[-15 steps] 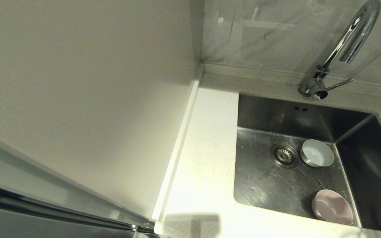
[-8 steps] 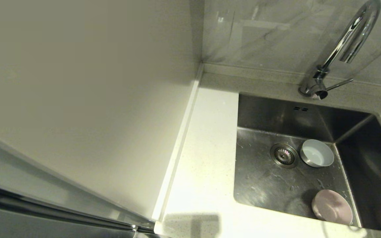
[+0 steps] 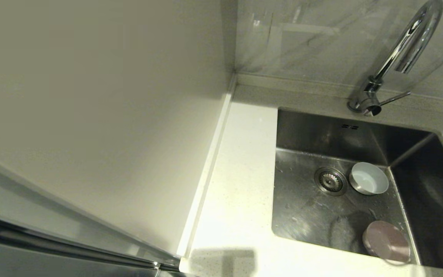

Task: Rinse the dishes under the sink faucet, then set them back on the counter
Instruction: Put a plate into the sink

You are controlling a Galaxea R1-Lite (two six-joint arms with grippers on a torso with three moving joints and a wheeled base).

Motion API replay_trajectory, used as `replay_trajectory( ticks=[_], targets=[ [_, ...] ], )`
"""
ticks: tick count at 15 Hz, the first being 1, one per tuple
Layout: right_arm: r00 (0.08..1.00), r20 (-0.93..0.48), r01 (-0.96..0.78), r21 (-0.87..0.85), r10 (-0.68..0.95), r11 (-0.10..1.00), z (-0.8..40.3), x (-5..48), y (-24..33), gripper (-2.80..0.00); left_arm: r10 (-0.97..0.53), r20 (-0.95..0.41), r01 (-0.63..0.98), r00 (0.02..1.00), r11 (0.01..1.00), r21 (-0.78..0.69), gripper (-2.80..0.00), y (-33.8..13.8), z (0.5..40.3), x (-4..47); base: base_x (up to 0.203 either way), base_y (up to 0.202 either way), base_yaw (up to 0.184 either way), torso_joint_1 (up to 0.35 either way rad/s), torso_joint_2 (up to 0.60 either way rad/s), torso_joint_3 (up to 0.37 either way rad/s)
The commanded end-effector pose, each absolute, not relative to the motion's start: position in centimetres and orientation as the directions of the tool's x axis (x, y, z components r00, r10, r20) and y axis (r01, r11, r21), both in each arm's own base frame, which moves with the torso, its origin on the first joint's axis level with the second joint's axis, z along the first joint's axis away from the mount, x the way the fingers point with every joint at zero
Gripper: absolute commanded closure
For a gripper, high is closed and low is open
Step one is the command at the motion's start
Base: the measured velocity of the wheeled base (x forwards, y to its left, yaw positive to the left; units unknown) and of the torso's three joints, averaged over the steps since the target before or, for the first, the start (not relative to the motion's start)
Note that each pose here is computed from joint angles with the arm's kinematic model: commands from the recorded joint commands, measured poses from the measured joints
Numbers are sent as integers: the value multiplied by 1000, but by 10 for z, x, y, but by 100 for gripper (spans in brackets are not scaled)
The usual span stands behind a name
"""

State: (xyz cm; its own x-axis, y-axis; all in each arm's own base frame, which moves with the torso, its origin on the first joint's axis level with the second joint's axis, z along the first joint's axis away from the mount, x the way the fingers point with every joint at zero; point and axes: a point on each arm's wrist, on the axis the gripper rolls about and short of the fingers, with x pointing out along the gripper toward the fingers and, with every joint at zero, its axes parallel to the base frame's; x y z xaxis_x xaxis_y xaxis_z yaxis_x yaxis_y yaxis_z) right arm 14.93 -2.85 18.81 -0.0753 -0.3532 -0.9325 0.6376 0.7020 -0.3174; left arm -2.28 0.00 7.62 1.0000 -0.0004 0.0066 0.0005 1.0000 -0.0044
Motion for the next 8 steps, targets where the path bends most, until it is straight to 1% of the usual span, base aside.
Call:
replay_trajectory(
  ticks=[1, 4, 8],
  targets=[
    [-53, -930, 732, -283, -363, 619, 170, 165, -31, -280, 0, 4, 0, 1000, 1000, -5, 0, 0, 75, -23, 0, 0, 0, 0, 0, 0],
    [-54, -929, 820, -250, -365, 515, 165, 172, -37, -280, -1, 5, 1, 1000, 1000, -5, 0, 0, 76, -23, 0, 0, 0, 0, 0, 0],
    [-40, -911, 871, -233, -410, 433, 167, 174, -55, -280, 0, 3, 0, 1000, 1000, -5, 0, 0, 75, -23, 0, 0, 0, 0, 0, 0]
  ],
)
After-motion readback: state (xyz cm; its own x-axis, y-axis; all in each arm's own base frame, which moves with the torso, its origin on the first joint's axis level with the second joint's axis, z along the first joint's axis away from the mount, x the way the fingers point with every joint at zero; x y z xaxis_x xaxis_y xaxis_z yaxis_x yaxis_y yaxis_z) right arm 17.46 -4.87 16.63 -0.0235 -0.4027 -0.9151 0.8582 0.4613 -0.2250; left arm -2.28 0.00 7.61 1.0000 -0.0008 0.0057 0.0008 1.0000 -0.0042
